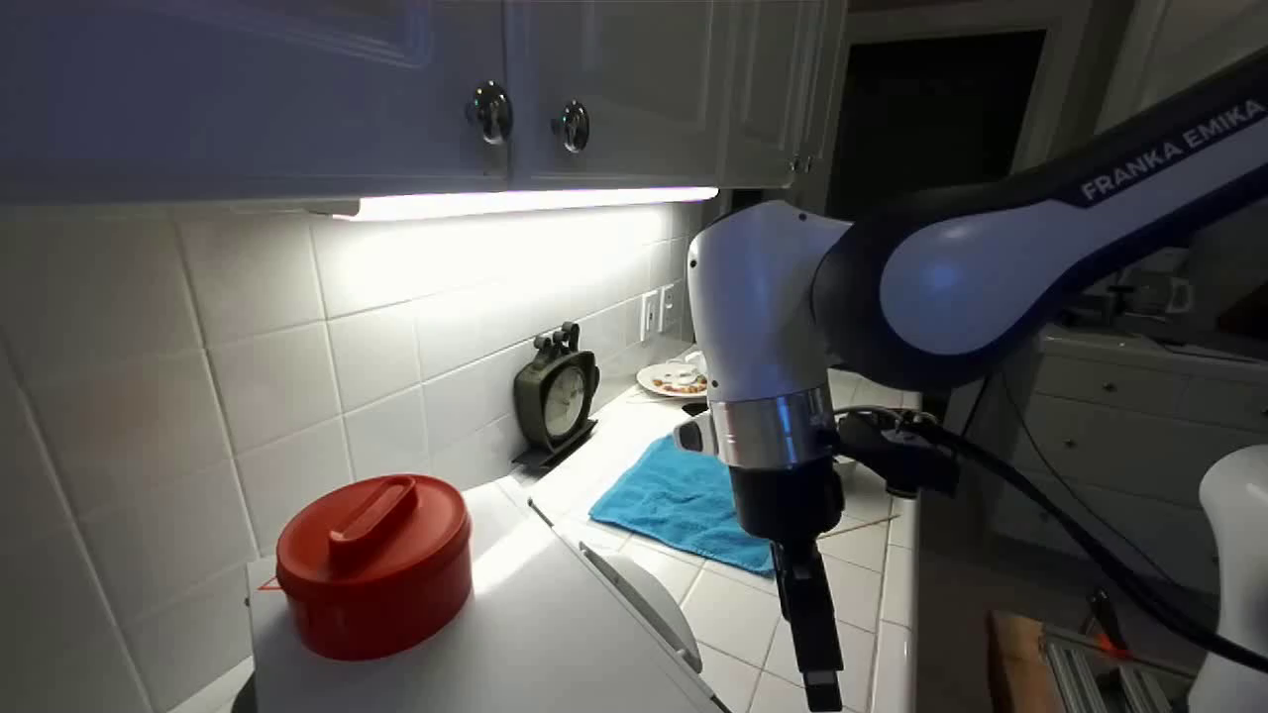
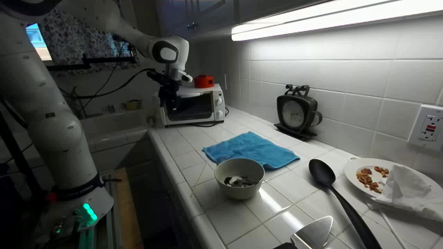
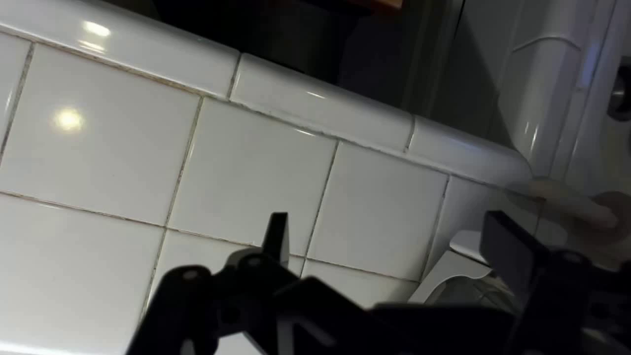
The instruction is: Open the left door of the upper cabinet on the right.
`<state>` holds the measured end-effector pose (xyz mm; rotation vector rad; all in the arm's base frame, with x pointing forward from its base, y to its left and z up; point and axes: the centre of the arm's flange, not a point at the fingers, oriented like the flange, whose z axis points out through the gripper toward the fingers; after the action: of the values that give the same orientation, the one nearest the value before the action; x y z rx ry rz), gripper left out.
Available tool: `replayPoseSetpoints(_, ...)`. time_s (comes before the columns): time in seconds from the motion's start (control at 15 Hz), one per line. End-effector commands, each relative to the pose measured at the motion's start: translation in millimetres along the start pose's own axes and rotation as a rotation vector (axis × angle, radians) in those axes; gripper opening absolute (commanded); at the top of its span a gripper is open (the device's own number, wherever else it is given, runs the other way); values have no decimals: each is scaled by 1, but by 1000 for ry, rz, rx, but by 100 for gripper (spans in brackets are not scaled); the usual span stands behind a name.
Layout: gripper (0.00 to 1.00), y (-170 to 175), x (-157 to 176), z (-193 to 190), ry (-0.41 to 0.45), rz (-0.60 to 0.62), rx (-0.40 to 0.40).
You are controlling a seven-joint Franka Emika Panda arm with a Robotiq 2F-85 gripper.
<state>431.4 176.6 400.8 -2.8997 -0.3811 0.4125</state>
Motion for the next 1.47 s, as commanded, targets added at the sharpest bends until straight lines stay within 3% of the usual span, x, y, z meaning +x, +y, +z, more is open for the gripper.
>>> replayPoseSetpoints(0.0, 100, 0, 0, 0, 0, 0, 0)
replayPoseSetpoints(0.27, 100, 0, 0, 0, 0, 0, 0)
replayPoseSetpoints(0.47, 100, 18, -14, -16, 59, 68, -70)
replayPoseSetpoints(1.07, 100, 99, -123, -98, 243, 166, -132)
replayPoseSetpoints(1.4, 100, 169, -187, -154, 221, 144, -301)
